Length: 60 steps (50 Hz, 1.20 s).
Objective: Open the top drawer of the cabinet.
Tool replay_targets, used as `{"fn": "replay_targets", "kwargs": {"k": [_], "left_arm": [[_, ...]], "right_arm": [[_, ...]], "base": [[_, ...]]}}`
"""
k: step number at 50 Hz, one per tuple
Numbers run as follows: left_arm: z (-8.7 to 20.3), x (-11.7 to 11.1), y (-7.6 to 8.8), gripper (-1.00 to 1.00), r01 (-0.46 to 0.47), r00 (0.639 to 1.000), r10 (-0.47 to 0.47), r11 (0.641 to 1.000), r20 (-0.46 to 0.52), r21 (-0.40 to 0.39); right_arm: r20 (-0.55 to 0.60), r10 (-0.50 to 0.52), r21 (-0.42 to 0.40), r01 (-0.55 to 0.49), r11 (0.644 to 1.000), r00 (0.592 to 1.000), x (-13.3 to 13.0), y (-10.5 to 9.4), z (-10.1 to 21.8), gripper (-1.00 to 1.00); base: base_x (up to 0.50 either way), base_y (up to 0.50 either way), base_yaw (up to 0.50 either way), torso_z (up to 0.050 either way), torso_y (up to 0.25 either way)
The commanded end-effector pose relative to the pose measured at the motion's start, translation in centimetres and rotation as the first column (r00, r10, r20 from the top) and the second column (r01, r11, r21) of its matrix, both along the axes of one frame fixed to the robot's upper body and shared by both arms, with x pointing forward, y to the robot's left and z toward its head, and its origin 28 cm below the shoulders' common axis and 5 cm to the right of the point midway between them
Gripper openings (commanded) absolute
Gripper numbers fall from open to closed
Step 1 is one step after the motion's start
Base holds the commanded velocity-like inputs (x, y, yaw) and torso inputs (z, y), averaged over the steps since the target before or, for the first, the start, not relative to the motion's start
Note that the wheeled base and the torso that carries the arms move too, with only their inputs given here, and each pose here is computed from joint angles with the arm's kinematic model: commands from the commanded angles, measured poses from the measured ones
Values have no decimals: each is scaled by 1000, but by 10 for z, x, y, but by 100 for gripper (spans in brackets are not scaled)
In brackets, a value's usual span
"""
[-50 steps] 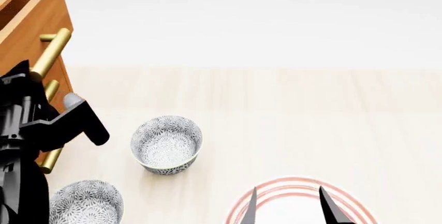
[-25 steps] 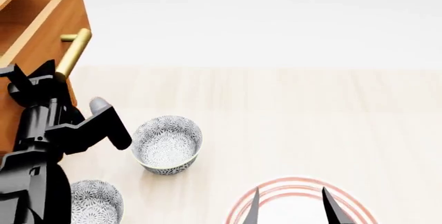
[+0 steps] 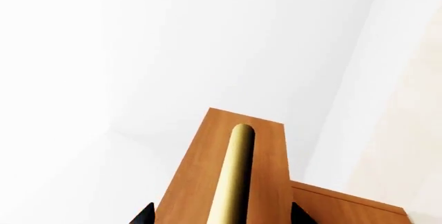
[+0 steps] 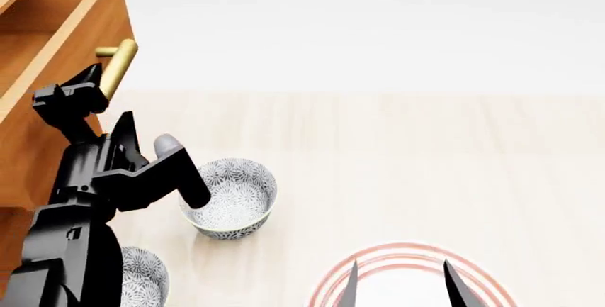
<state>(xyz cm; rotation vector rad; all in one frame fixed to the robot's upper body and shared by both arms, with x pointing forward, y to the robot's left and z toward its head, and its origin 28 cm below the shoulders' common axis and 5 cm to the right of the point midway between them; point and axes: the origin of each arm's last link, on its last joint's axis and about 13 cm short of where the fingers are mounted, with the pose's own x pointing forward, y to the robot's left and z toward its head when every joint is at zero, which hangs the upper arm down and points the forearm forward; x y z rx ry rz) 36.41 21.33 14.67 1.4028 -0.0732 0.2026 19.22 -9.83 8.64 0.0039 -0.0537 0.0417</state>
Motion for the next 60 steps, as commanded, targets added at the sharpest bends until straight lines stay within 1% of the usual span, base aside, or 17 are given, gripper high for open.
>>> {"fn": "replay_targets", "kwargs": {"k": [1,5,12,13,20,23,27,31,38,42,45,51,52,54,56,59,60], "left_arm": [[0,1,-5,100,24,1000,-24,1000,-4,-9],[1,0,-7,100,29,1000,-29,1000,-3,-10],[5,-4,-21,100,71,997,-71,997,6,-14],[8,-6,-26,100,88,996,-88,996,10,-14],[17,-17,-45,100,151,988,-151,989,23,-4],[28,-25,-57,100,190,981,-189,981,41,-25],[36,-30,-64,100,209,976,-208,978,59,-18],[54,-37,-70,100,232,970,-230,973,83,-13],[81,-61,-82,100,296,948,-292,955,124,-18],[106,-75,-88,100,321,936,-314,947,157,-18],[121,-81,-89,100,326,931,-318,945,177,-15],[157,-103,-91,100,351,921,-341,936,187,-22],[168,-106,-90,100,361,921,-347,931,177,-58],[177,-107,-89,100,354,925,-339,933,171,-70],[194,-112,-87,100,357,931,-340,925,136,-128],[207,-117,-85,100,359,932,-343,918,119,-166],[217,-120,-83,100,364,931,-349,908,103,-210]], "right_arm": [[-5,1,0,-1,1000,1000,1,1,-2,100],[-6,-1,0,1,1000,1000,1,0,-2,100],[-4,-3,0,3,1000,1000,1,0,-1,100],[-4,-4,0,4,1000,1000,1,0,-1,100],[-4,-6,0,6,1000,1000,1,0,0,100],[-6,-11,-3,11,1000,1000,2,0,-2,100],[-5,-15,-5,15,1000,1000,1,0,1,100],[-11,-19,-8,19,1000,1000,3,0,0,100],[-12,-17,-14,16,1000,1000,5,2,3,100],[-7,-12,-17,12,1000,1000,3,3,8,100],[-2,-13,-18,13,1000,1000,2,3,9,100],[5,-15,-20,15,1000,1000,0,2,11,100],[7,-11,-21,11,1000,1000,-1,3,12,100],[9,-9,-22,10,1000,1000,-1,3,13,100],[18,-7,-19,8,1000,1000,-1,3,16,100],[21,-7,-18,8,1000,1000,-2,2,17,100],[23,-9,-17,9,1000,1000,-3,2,18,100]], "base": [[0,0,0,0,0],[0,0,0,0,0],[0,0,0,0,0],[0,0,0,0,0],[0,0,0,0,0],[0,0,0,0,0],[0,0,0,0,0],[0,0,0,0,0],[0,0,0,0,0],[0,0,0,0,0],[0,0,0,0,0],[0,0,0,0,0],[0,0,0,0,0],[0,0,0,0,0],[0,0,0,0,0],[0,0,0,0,0],[0,0,0,0,0]]}}
